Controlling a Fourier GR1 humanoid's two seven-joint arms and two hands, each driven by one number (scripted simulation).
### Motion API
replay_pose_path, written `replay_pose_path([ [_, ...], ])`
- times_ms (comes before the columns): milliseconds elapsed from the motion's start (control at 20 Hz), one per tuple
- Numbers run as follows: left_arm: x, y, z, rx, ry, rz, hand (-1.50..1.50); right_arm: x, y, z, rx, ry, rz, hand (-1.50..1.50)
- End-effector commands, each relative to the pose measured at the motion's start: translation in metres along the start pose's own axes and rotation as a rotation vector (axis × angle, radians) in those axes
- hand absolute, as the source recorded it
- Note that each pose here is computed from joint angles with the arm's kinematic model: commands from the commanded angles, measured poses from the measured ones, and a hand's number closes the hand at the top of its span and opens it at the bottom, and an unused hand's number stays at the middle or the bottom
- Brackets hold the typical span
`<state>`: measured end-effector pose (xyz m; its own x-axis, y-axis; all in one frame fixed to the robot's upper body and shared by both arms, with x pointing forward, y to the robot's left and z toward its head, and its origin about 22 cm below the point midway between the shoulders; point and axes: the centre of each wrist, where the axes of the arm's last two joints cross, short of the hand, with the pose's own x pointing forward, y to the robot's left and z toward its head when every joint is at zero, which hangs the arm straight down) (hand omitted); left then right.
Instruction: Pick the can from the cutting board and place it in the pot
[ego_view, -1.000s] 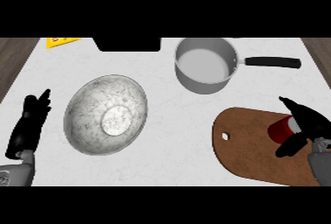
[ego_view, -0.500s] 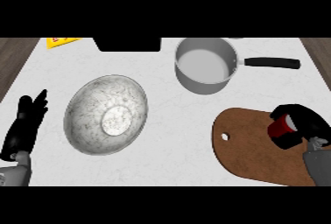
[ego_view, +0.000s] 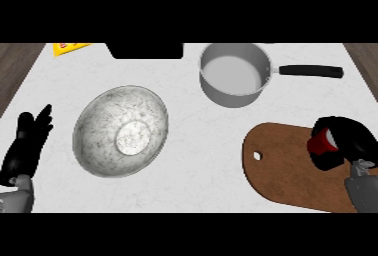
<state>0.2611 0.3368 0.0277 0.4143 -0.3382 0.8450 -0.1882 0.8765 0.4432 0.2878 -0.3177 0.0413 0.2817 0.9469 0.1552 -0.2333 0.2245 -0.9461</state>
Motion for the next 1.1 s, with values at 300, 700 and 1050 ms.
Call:
replay_pose_path([
  [300, 0.007, -0.015, 0.005, -0.011, -0.019, -0.007, 0.0, -0.1, -0.078, -0.015, -0.148, -0.072, 0.072, 1.5],
  [700, 0.0, -0.009, 0.0, -0.003, -0.013, 0.013, 0.0, -0.17, -0.125, -0.015, -0.395, -0.186, -0.063, 1.5],
  [1050, -0.005, -0.006, 0.002, 0.012, -0.009, -0.001, 0.0, -0.148, -0.167, -0.012, -0.683, -0.476, -0.306, 1.5],
])
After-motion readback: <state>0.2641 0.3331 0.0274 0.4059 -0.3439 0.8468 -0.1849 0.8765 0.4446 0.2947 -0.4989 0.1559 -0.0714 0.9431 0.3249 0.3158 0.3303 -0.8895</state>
